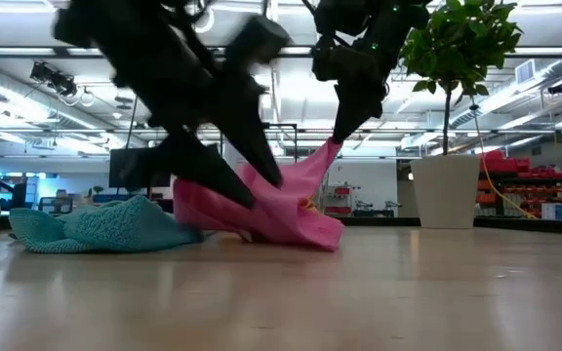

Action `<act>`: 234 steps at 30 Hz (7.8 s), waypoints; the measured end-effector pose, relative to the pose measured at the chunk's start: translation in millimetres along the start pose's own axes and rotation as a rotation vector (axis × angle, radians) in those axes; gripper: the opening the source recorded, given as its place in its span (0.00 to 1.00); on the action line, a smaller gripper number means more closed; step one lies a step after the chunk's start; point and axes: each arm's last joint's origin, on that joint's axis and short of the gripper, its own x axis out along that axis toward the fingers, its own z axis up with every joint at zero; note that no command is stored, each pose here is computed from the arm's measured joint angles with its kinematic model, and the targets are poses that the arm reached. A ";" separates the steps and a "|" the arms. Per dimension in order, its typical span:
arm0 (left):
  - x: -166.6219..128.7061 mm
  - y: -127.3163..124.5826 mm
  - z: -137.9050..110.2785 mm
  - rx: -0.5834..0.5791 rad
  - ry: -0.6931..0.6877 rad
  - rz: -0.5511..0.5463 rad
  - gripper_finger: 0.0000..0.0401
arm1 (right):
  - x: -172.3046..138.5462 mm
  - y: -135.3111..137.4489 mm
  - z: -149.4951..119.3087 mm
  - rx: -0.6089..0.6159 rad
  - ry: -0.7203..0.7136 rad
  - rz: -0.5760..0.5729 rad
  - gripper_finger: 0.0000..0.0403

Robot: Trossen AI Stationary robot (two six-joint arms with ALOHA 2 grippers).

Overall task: Fold microfiber towels
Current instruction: Fold the pink microfiber towel

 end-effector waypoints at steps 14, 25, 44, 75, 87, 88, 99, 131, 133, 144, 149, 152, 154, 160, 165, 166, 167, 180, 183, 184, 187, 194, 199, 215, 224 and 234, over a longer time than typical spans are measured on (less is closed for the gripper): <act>49.8 -53.0 29.0 -0.049 -0.037 0.168 0.26 | -0.1 -9.9 -6.8 -0.158 0.087 0.036 0.00; 33.1 -66.0 25.3 -0.158 -0.018 0.247 0.27 | -0.1 -20.4 -6.2 -0.187 0.092 0.049 0.00; 61.0 -47.2 21.4 -0.183 -0.053 0.334 0.27 | 0.1 -21.3 -3.6 -0.226 0.065 0.057 0.00; -189.8 -106.2 194.4 0.788 -0.067 0.297 0.01 | -176.7 -38.3 -44.0 -0.783 -0.388 -0.352 0.00; -105.3 -88.4 115.0 0.912 0.402 0.071 0.01 | -127.8 35.9 -137.2 -0.460 0.063 0.149 0.00; -90.6 -87.2 93.3 0.918 0.414 0.034 0.02 | -117.6 49.3 -150.1 -0.432 0.084 0.180 0.00; -22.8 -62.1 -48.1 0.879 0.504 -0.171 0.10 | -48.4 158.5 -244.2 -0.078 0.066 0.351 0.00; -0.9 -76.1 -89.8 0.632 0.351 -0.151 0.51 | -29.4 192.8 -251.9 -0.119 0.157 0.383 0.00; 2.3 -74.7 -90.9 0.614 0.352 -0.144 0.50 | -29.2 192.6 -252.0 -0.123 0.157 0.382 0.00; 9.3 -71.6 -95.0 0.585 0.364 -0.134 0.27 | -29.2 192.3 -252.2 -0.128 0.159 0.380 0.00; 9.0 -76.0 -94.9 0.592 0.349 -0.180 0.03 | -29.1 191.9 -253.0 -0.114 0.183 0.383 0.00; 0.9 -80.0 -95.1 0.590 0.375 -0.210 0.03 | -31.4 193.4 -256.5 -0.078 0.248 0.412 0.00; -11.7 -85.5 -93.7 0.592 0.374 -0.236 0.02 | -36.8 193.9 -259.4 -0.065 0.253 0.426 0.00; -48.3 -88.6 -71.8 0.662 0.237 -0.139 0.02 | -54.0 178.8 -246.7 0.044 0.107 0.372 0.00; -36.3 -70.8 -37.7 0.706 0.179 0.070 0.02 | -43.3 149.8 -225.0 0.059 0.075 0.175 0.00; -29.5 -67.7 -31.6 0.712 0.177 0.093 0.02 | -39.4 143.3 -221.1 0.061 0.088 0.129 0.00; -22.8 -65.0 -25.5 0.721 0.174 0.110 0.02 | -35.8 137.5 -217.3 0.067 0.098 0.092 0.00; 1.6 -35.5 32.1 0.741 0.208 0.309 0.02 | -6.4 85.3 -201.0 0.108 0.222 -0.102 0.00; 3.4 -33.7 38.1 0.731 0.203 0.317 0.02 | -0.4 78.0 -203.7 0.112 0.234 -0.122 0.00; 3.9 -32.9 39.9 0.728 0.203 0.321 0.03 | 2.0 76.8 -204.4 0.109 0.230 -0.117 0.00; 5.6 -31.2 43.5 0.721 0.201 0.329 0.05 | 8.5 72.6 -205.7 0.119 0.216 -0.109 0.00; 9.5 -28.3 47.0 0.712 0.202 0.342 0.02 | 12.1 67.3 -202.5 0.124 0.165 -0.147 0.02; 9.4 -24.7 48.9 0.672 0.210 0.373 0.16 | 12.3 66.7 -201.8 0.127 0.151 -0.159 0.13; 22.8 -35.9 50.7 0.666 0.178 0.214 0.32 | -10.8 94.1 -215.1 0.395 0.073 0.131 0.29; 80.9 -18.7 52.4 0.588 0.298 0.053 0.04 | 36.9 77.7 -234.0 0.435 0.062 0.125 0.01; 78.0 -64.7 14.8 0.503 0.326 -0.276 0.05 | 40.2 40.4 -191.7 0.271 0.020 0.013 0.01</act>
